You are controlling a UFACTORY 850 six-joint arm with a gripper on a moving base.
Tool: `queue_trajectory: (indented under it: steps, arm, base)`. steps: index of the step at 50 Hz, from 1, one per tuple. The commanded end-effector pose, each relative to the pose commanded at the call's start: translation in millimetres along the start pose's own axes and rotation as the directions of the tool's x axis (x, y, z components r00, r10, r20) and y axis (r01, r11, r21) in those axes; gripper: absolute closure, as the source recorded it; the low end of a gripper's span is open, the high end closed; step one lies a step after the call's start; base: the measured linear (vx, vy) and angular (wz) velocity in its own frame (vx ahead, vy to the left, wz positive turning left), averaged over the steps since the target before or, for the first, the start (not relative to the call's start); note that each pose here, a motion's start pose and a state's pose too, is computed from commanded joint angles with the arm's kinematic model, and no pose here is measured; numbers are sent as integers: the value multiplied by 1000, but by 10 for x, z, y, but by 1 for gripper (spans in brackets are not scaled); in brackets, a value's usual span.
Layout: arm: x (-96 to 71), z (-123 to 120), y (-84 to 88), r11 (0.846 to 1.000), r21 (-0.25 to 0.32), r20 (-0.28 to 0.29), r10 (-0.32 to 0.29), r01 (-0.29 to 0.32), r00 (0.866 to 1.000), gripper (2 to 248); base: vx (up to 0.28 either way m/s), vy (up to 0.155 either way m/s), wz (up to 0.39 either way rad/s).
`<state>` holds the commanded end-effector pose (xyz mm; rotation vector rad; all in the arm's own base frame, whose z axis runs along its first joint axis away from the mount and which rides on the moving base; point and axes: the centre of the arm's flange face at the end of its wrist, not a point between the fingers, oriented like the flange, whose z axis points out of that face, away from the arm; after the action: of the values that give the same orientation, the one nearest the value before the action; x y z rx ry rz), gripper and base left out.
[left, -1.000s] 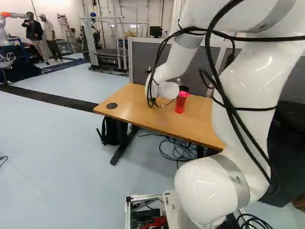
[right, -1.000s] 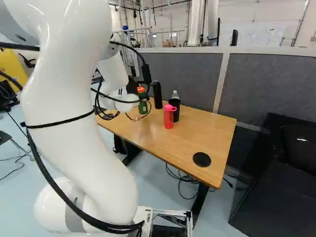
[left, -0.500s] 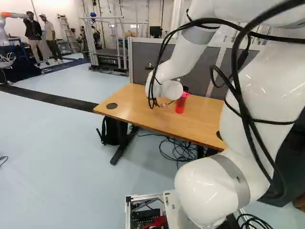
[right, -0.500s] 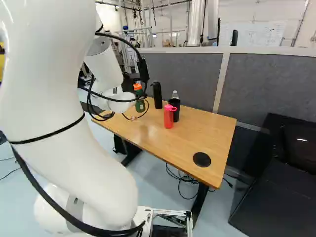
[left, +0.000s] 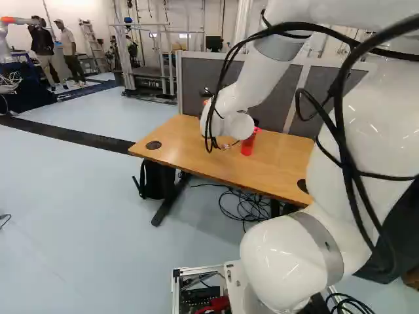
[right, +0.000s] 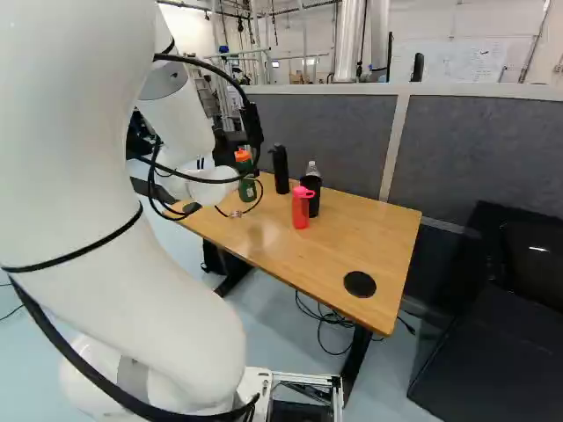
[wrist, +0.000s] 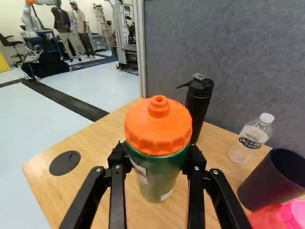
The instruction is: Pick up the green bottle from the table
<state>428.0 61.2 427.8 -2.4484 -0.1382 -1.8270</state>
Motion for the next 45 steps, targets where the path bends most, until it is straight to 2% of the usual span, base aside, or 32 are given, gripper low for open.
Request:
queue_trajectory:
  steps: [23, 45]
  arm:
    - [-135, -205, 92, 1000, -18, 6, 3, -3, 1000, 134]
    - [-402, -583, 233, 999, -51, 17, 10, -9, 1000, 134]
  base:
    - [0, 0, 0]
    - [0, 0, 0]
